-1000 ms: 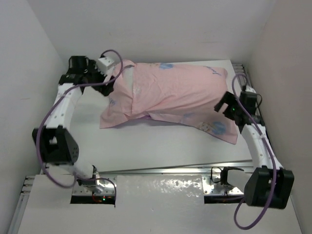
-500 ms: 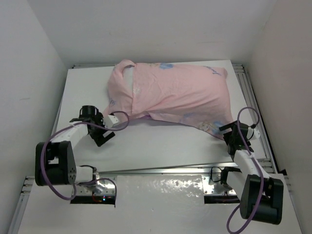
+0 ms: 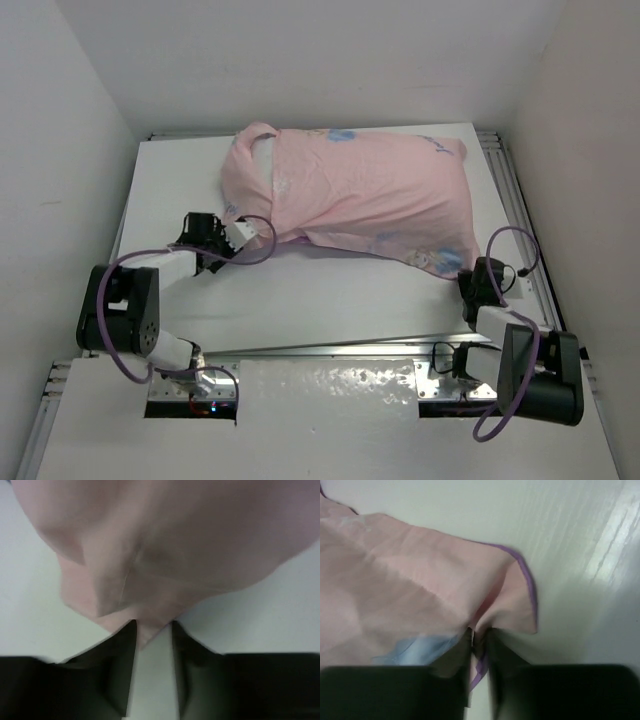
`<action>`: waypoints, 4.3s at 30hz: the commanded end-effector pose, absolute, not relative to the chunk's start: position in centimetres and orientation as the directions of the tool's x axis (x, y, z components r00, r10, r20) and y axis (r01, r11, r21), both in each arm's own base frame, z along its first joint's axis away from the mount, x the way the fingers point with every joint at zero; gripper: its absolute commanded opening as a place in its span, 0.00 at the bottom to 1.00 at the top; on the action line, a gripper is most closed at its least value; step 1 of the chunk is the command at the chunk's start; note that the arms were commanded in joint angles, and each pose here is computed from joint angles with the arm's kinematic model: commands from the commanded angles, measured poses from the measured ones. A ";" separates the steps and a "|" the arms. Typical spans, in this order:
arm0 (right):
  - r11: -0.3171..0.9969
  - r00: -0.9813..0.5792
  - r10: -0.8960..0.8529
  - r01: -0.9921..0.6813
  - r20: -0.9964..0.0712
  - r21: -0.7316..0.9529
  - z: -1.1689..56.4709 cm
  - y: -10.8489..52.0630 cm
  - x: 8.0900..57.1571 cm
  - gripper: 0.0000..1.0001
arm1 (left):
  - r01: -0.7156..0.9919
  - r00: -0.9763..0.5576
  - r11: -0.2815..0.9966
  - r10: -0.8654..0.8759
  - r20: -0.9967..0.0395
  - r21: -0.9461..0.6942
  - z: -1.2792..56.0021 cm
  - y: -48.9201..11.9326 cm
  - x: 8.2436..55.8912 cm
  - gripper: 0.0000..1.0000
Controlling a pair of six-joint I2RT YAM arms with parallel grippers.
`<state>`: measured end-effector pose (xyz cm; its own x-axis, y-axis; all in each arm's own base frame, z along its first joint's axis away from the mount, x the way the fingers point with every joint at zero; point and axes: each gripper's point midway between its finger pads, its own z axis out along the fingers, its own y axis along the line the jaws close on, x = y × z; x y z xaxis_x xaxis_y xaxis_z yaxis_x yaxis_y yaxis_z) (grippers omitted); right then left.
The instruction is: Put the pillow into the pillowcase
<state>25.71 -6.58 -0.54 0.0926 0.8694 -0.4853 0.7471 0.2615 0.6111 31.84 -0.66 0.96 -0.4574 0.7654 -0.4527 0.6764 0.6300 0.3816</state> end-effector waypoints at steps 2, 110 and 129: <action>0.233 0.083 0.898 0.746 -0.433 0.624 -2.3 -5.5 24.7 0.00 | 0.646 -0.491 0.677 0.723 -0.486 0.354 2.4 -1.1 33.1 0.02; 0.962 0.111 0.262 0.052 -0.959 0.269 40.2 -3.1 31.4 0.00 | 0.591 -0.250 0.749 -0.183 -0.951 -0.300 13.9 -26.0 67.7 1.00; 0.984 -0.045 0.174 0.054 -0.984 0.172 37.0 -1.2 33.8 0.00 | 0.721 0.048 0.687 -0.183 -0.982 -0.093 10.9 -30.6 69.3 0.98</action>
<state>33.41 -2.89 34.23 -0.0950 0.2458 -0.9647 0.1139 0.9654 0.2347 70.46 -27.74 11.86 0.0314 -0.1726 -0.9845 0.6471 0.7542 -0.1116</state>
